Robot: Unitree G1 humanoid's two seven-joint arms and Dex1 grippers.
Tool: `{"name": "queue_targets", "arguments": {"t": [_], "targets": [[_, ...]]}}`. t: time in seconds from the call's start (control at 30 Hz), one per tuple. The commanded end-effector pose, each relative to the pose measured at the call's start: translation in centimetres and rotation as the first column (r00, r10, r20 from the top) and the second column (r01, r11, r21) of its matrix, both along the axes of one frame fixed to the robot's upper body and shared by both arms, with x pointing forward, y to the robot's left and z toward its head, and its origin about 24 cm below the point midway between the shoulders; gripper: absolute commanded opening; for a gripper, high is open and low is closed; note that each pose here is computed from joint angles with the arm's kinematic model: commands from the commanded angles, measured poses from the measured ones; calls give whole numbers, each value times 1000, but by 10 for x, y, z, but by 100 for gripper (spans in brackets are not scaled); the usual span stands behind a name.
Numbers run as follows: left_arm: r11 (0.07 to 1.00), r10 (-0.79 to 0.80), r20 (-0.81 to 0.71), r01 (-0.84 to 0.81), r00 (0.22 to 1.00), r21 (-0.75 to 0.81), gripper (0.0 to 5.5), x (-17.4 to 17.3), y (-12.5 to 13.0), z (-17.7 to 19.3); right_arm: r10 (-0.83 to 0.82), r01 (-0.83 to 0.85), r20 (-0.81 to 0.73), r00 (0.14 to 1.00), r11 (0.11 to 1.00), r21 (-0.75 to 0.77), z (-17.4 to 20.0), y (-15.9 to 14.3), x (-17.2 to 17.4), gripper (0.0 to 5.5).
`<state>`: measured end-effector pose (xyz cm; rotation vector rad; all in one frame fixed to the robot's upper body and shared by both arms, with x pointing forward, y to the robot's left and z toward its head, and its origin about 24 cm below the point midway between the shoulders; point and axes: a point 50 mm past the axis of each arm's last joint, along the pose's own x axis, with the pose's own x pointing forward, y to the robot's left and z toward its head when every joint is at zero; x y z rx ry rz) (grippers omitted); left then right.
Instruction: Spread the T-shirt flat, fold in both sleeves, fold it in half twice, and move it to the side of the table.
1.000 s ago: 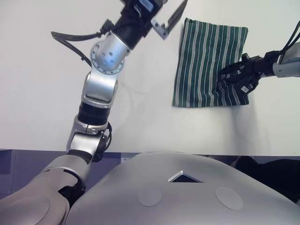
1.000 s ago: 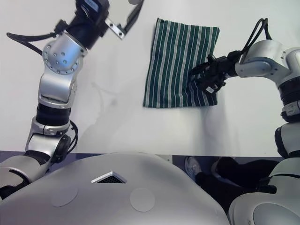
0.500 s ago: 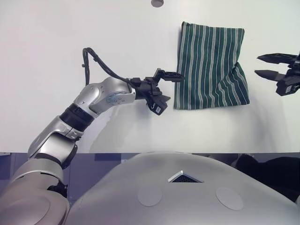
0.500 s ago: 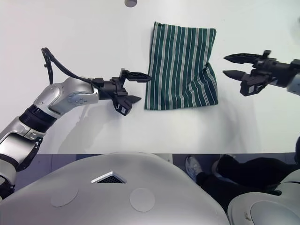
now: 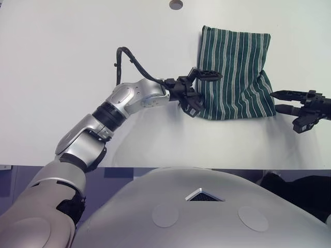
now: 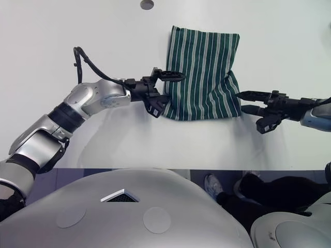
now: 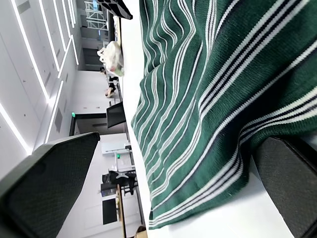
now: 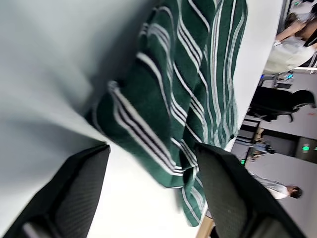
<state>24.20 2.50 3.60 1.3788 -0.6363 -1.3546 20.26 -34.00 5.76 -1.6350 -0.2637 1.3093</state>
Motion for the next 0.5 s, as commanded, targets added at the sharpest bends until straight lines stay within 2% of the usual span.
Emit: {"name": "queue_targets", "arguments": {"t": [0.03, 0.17, 0.27, 0.5], "targets": [[958, -3, -130, 40, 992, 285, 540, -24, 19, -58, 51, -52, -41, 998, 998, -25, -14, 6, -2, 317], [904, 20, -209, 72, 978, 422, 540, -34, 29, -83, 54, -56, -71, 996, 998, -22, -24, 8, -6, 317], [907, 29, -209, 62, 977, 417, 480, -31, 22, -84, 60, -61, -80, 995, 998, -6, -27, 10, -8, 321], [881, 41, -272, 94, 961, 464, 329, -35, 23, -93, 48, -45, -99, 994, 999, 28, -37, 18, -10, 180]]}}
